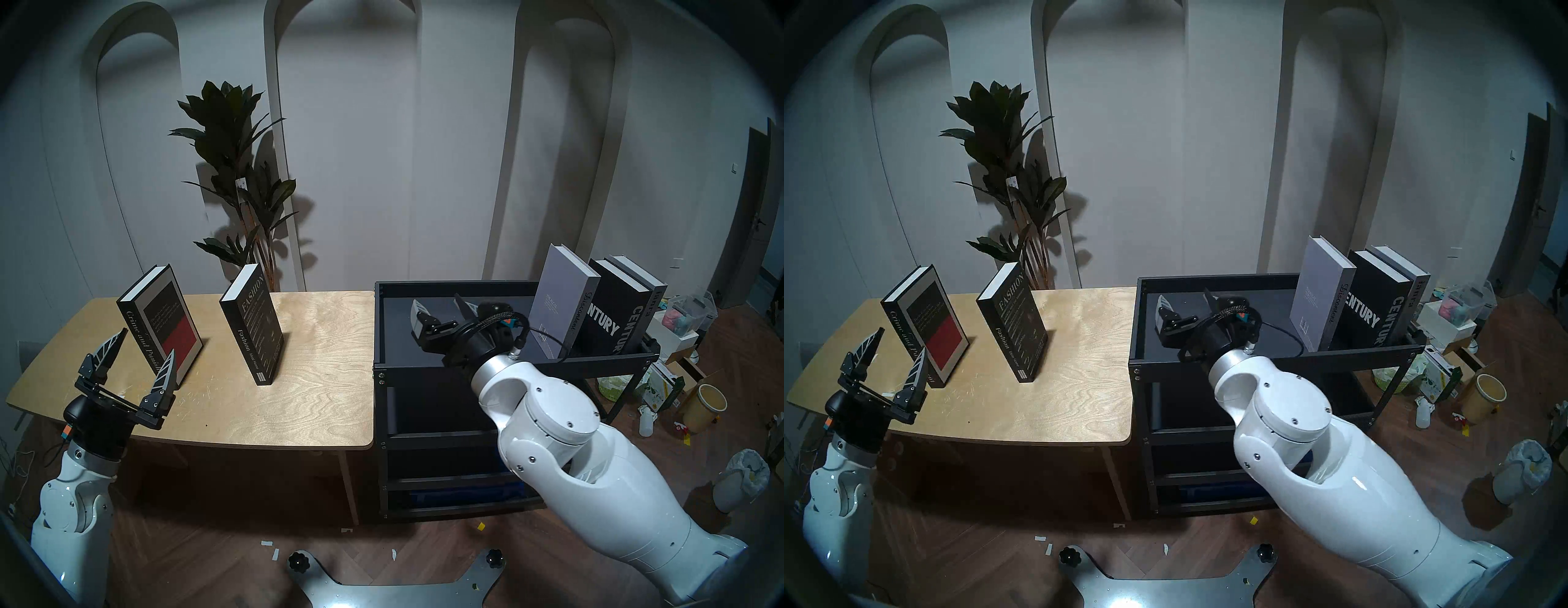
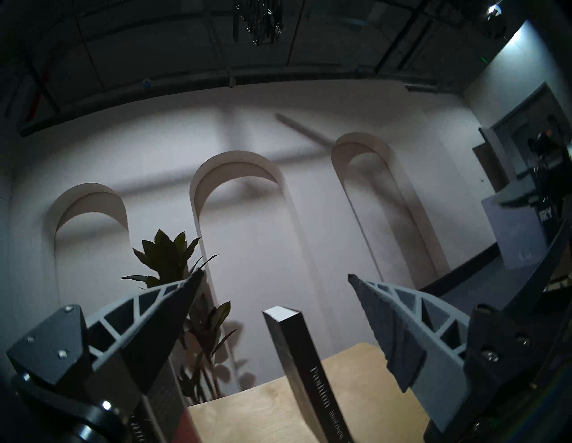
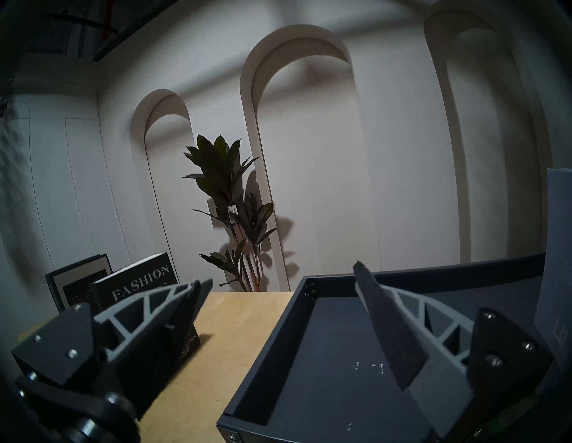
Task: Move the books from the display table onto the shelf, standing them upright with spines facing out and tallest at one end
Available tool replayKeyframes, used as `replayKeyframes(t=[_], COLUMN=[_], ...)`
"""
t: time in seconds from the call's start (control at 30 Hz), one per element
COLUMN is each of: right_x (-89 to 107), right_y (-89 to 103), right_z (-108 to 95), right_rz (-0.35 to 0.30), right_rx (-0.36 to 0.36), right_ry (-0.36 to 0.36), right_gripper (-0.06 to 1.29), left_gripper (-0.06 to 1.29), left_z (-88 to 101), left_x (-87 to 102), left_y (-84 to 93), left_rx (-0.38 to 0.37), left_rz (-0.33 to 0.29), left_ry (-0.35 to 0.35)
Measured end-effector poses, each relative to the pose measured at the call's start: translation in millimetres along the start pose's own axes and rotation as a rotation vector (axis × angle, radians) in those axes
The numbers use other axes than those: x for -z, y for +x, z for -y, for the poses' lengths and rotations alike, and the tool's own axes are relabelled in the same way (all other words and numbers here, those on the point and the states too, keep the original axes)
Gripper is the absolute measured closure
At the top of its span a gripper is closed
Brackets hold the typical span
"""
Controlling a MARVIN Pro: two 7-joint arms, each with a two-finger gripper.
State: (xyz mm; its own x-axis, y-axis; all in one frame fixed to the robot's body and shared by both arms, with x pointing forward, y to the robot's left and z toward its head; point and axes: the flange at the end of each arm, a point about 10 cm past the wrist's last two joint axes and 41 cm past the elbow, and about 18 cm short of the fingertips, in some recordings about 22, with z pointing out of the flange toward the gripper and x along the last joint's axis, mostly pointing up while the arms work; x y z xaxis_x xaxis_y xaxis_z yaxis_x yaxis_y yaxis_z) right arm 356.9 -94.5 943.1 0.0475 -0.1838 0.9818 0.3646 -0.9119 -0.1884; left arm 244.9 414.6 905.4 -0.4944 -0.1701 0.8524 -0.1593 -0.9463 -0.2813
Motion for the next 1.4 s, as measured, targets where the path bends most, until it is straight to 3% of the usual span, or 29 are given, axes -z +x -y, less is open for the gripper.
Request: replayKeyframes(t=[0.5,1.13,1.4], right_x=[-40.7,-80.7,-98.6], right_y=[-29.8,-55.3,-58.9], right_z=[58,145,171], right_rz=[0.025,0.057,0.059], right_rx=[0.015,0.088,0.127], right_ry=[0.103,0.26,0.291], right_gripper=[0.03,0.03,0.03], left_gripper=[-0.04,-0.04,-0.04], left_z=[20.1,28.9,28.1], left_x=[-6.2,16.3,26.8], left_y=[12.4,11.5,10.4], left_rx=[0.012,0.023,0.031], left_rz=[-0.055,-0.034,-0.022], left_ry=[0.031,0.079,0.097])
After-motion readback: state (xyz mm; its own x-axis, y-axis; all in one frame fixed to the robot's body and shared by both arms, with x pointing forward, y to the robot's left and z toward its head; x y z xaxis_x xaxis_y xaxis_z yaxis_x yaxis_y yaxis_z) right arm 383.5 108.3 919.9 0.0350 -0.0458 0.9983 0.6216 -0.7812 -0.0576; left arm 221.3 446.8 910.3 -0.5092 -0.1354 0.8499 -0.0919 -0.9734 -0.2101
